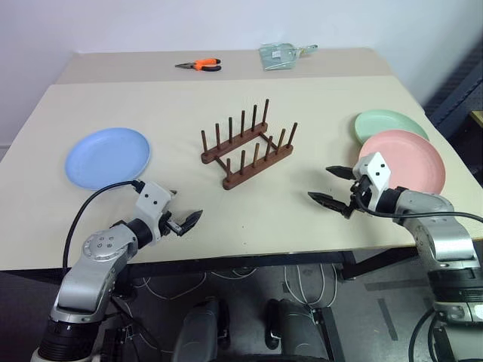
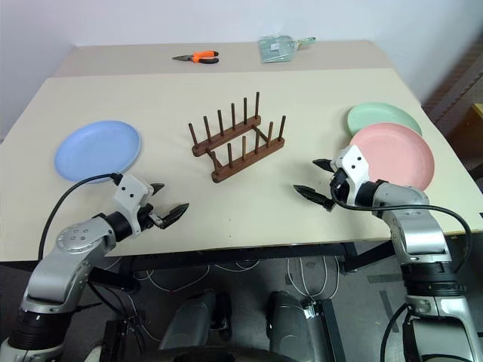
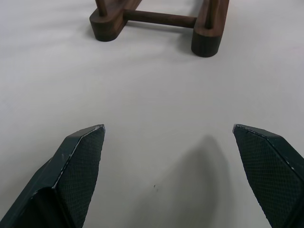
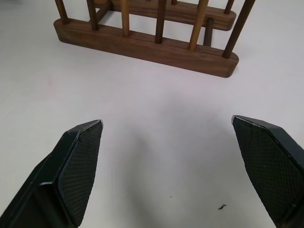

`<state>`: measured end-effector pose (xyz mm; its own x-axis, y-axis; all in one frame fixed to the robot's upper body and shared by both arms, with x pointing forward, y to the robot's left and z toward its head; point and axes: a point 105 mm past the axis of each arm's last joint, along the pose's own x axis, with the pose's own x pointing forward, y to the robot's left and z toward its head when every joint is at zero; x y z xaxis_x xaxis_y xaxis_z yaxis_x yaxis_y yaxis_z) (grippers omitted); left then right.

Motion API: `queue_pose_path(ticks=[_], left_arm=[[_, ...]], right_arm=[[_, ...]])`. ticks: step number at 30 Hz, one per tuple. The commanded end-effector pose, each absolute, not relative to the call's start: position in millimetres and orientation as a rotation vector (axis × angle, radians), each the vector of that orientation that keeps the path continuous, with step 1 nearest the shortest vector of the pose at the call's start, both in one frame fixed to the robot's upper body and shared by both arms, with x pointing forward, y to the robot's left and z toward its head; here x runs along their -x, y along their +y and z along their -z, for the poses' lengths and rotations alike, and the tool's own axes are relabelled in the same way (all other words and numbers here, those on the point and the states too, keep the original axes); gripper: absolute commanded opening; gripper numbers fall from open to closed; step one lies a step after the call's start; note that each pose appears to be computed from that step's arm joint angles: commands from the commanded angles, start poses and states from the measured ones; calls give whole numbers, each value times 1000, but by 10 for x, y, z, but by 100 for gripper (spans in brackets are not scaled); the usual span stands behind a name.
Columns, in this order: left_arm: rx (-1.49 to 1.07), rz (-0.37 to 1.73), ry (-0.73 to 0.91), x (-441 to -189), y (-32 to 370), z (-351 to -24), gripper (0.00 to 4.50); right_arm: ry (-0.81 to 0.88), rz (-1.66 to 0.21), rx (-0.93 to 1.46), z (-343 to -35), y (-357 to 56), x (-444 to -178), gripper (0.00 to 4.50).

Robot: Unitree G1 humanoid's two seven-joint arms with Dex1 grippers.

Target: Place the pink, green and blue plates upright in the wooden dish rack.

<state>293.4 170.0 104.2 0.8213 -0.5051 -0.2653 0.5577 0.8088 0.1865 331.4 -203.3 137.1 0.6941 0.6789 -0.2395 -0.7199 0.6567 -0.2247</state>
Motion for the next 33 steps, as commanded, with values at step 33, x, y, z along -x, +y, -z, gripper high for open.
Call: queue_pose_path(ticks=[33], left_arm=[[-344, 922, 162, -3591, 713, -971, 443]], right_arm=[[26, -783, 302, -1532, -1624, -3148, 445]])
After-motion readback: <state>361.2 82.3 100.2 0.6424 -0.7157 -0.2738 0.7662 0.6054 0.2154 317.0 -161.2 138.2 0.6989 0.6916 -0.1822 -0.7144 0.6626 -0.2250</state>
